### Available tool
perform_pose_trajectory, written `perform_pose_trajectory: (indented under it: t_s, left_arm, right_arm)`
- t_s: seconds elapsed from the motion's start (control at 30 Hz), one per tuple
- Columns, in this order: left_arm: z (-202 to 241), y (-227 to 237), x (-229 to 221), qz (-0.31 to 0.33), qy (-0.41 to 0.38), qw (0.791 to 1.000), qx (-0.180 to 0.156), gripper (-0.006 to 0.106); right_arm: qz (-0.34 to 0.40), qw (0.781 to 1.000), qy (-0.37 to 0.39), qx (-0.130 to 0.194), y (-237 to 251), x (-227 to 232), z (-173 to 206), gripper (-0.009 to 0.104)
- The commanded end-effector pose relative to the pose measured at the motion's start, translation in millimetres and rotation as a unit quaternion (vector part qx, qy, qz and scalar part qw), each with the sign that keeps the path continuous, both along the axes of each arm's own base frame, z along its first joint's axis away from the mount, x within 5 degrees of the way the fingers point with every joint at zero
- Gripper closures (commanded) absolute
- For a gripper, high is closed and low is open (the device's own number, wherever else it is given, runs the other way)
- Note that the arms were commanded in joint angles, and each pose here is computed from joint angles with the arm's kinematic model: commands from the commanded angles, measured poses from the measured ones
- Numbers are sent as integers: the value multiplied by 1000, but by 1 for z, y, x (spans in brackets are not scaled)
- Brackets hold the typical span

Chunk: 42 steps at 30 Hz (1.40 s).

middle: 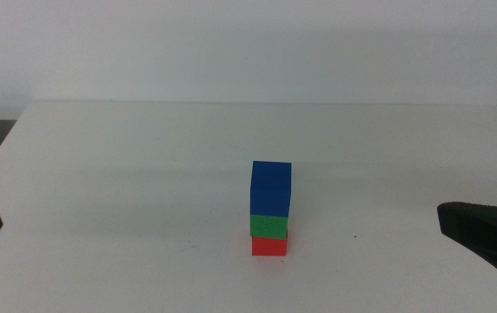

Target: Stack red cubes first, then green, then blue cubes in a specific spot.

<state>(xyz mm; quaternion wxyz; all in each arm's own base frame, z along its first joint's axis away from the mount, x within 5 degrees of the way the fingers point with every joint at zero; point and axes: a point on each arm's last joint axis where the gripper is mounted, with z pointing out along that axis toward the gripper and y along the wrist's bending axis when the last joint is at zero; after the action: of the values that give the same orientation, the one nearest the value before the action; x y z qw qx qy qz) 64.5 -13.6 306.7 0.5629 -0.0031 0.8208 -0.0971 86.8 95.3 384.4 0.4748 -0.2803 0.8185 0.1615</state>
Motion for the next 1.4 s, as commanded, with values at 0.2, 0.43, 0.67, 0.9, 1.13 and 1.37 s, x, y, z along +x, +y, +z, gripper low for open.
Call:
perform_pose_trajectory:
  t_s: [0.2,0.43,0.67,0.9,1.13,1.37]
  left_arm:
    - [4,0,-14,1,-53,999,-3,7]
    - [5,0,-16,0,-56,998,-4,7]
    - [5,1,-27,1,-85,996,-4,7]
    - [-31,2,-35,9,-121,993,-8,7]
    - [-66,4,-22,23,-117,993,-11,7]
    - [-91,8,-13,38,-127,991,13,7]
  right_arm:
    - [3,1000,-7,2,0,0,0,2]
    - [7,1000,-5,-2,0,-1,-6,2]
    - [-45,996,68,45,-16,-1,-55,2]
    - [-172,976,11,136,-56,-3,-101,2]
    - [-319,927,-33,196,-90,-33,-148,2]
    - [-374,909,-45,176,-98,-37,-195,2]
